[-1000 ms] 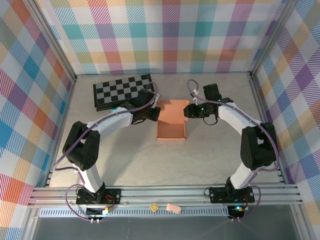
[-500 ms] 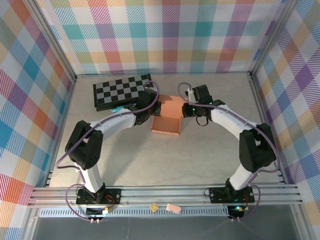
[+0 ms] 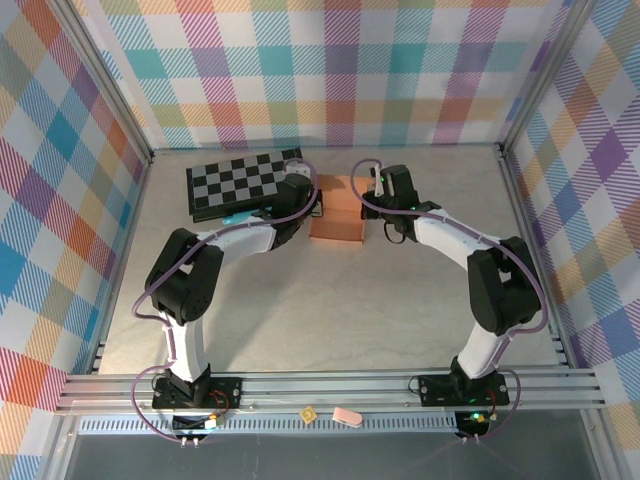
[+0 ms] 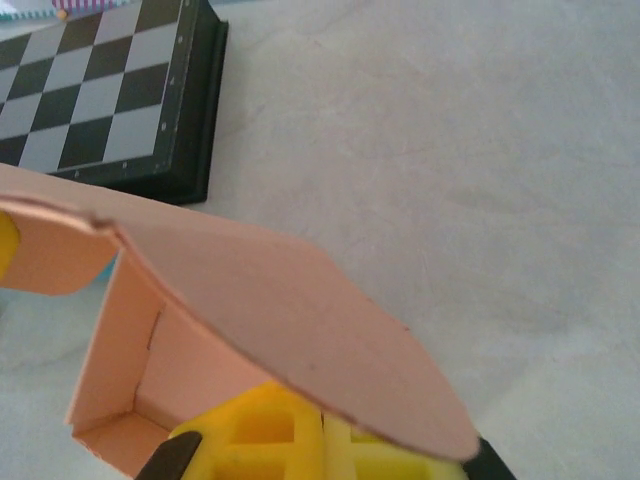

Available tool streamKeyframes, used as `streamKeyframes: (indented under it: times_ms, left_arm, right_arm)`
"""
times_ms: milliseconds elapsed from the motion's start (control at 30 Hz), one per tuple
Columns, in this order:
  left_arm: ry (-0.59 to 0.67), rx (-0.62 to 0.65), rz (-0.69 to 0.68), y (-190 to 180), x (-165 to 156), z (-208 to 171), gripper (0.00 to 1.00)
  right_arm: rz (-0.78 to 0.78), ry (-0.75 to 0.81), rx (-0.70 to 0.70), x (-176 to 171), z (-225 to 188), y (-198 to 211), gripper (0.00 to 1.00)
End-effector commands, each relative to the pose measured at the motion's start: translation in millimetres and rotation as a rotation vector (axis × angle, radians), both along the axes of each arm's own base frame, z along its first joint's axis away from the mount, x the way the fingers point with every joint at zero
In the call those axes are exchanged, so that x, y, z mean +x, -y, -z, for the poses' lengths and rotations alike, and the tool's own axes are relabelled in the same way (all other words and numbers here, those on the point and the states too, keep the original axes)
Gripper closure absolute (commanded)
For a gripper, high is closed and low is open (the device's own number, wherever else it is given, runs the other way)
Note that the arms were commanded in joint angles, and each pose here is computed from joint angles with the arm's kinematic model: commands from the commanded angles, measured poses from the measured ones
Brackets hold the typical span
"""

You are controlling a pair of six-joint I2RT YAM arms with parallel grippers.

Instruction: Fold the paper box

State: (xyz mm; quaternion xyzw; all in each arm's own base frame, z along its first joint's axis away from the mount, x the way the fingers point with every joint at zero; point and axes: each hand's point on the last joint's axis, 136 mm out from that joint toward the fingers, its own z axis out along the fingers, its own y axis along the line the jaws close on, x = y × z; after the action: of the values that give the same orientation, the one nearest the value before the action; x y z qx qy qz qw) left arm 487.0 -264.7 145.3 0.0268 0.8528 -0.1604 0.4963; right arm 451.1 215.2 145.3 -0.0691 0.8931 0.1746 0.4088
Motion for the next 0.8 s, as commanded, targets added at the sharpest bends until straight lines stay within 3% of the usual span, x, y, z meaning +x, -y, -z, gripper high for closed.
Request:
streamKeyframes:
  times_ms: [0,333,767]
  left_arm:
    - [0.109,-0.129,0.066,20,9,-23,1.00]
    - [0.193,-0.180,0.086,17,10,-22,1.00]
    - [0.180,-0.187,0.138,19,-3,23,1.00]
  right_arm:
    - [-0.054,0.119,0.054,15,-22,-22,1.00]
    - [-0.097,0.187,0.028,23,-14,-28,1.00]
    - [-0.079,0.182,-0.035,14,35,-14,1.00]
